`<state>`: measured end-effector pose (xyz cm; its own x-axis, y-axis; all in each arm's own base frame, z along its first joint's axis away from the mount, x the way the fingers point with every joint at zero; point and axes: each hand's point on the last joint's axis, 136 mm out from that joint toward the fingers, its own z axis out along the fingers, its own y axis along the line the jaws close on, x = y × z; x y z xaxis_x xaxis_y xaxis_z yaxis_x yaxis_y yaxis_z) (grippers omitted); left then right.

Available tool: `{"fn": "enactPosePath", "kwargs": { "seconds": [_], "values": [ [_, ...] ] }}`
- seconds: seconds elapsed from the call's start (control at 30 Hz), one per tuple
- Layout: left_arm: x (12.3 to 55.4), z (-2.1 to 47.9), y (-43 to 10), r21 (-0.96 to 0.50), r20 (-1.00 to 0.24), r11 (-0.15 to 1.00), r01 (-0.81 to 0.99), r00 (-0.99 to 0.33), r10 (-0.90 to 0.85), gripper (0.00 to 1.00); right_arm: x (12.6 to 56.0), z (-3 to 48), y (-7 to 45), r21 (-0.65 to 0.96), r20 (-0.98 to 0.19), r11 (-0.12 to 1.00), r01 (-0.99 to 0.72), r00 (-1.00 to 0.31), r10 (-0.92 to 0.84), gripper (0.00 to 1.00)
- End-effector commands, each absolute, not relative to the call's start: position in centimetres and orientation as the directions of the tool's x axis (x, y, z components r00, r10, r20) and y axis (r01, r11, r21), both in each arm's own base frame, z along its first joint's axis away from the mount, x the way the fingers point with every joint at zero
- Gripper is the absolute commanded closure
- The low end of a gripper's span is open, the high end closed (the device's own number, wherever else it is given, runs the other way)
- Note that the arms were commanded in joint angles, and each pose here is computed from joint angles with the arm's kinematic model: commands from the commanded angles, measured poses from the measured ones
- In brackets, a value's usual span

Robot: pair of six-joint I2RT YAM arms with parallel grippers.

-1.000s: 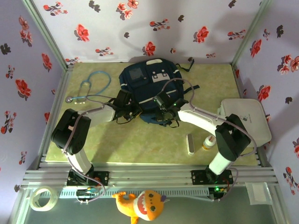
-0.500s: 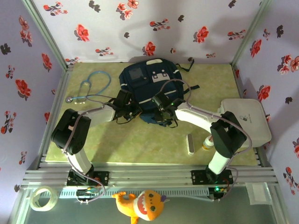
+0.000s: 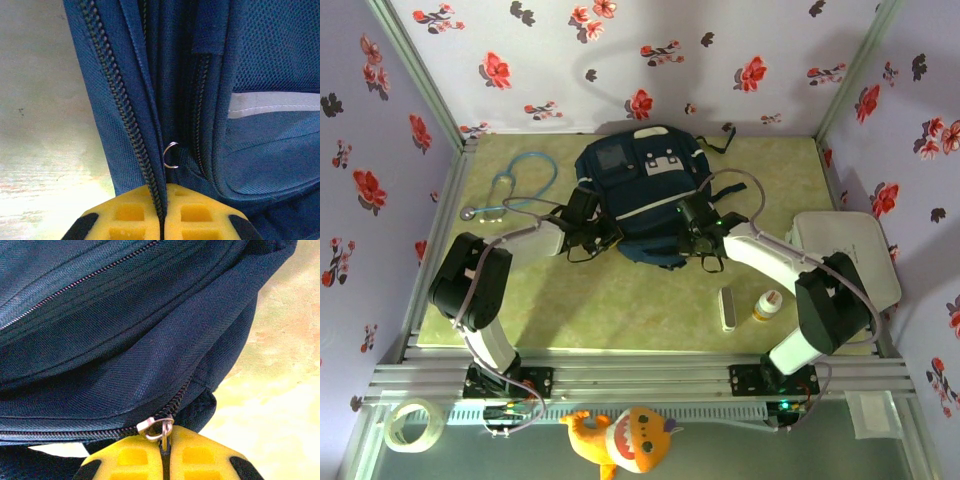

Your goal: Pack the student bag

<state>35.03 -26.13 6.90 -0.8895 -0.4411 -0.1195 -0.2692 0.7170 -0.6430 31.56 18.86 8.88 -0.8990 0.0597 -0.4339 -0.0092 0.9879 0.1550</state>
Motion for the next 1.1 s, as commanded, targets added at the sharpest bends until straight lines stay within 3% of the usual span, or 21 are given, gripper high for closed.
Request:
{"fn": "enactPosePath", "kwargs": {
  "seconds": [0.0,0.1,0.17,0.33,0.5,0.77,0.9,1.07],
  "values": [
    [37.0,7.9,-24.1,-0.618,-0.196,0.744,-0.255,-0.866,-0.46,0.96,31.5,9.4,17.4,0.146,-0.435,0.988,0.047,-0.894,0.107,1.0],
    [37.1,8.6,-23.2,-0.617,-0.202,0.742,-0.264,-0.857,-0.473,0.84,31.8,10.2,20.0,0.226,-0.446,0.973,-0.04,-0.892,0.067,1.0],
    [37.0,9.2,-22.1,-0.609,-0.212,0.743,-0.278,-0.846,-0.49,0.69,32.0,10.9,22.2,0.259,-0.46,0.959,-0.115,-0.888,0.018,1.0],
    [36.3,10.8,-18.1,-0.596,-0.239,0.732,-0.331,-0.797,-0.555,0.48,31.9,12.5,28.5,0.274,-0.511,0.912,-0.306,-0.85,-0.132,1.0],
    [35.1,12.7,-15.0,-0.615,-0.245,0.691,-0.38,-0.74,-0.626,0.36,32.0,13.4,33.9,0.374,-0.519,0.851,-0.369,-0.844,-0.138,1.0],
    [33.8,13.7,-15.3,-0.681,-0.159,0.598,-0.423,-0.711,-0.685,0.35,31.0,13.5,40.0,0.487,-0.504,0.764,-0.424,-0.85,-0.151,1.0],
    [33.1,12.2,-15.8,-0.666,-0.079,0.546,-0.508,-0.68,-0.729,0.48,30.5,12.6,40.8,0.482,-0.494,0.761,-0.434,-0.852,-0.174,1.0],
    [33.7,11.6,-16.6,-0.66,-0.068,0.548,-0.514,-0.685,-0.725,0.58,30.0,11.7,40.9,0.468,-0.486,0.768,-0.438,-0.853,-0.19,1.0]
  ]
}}
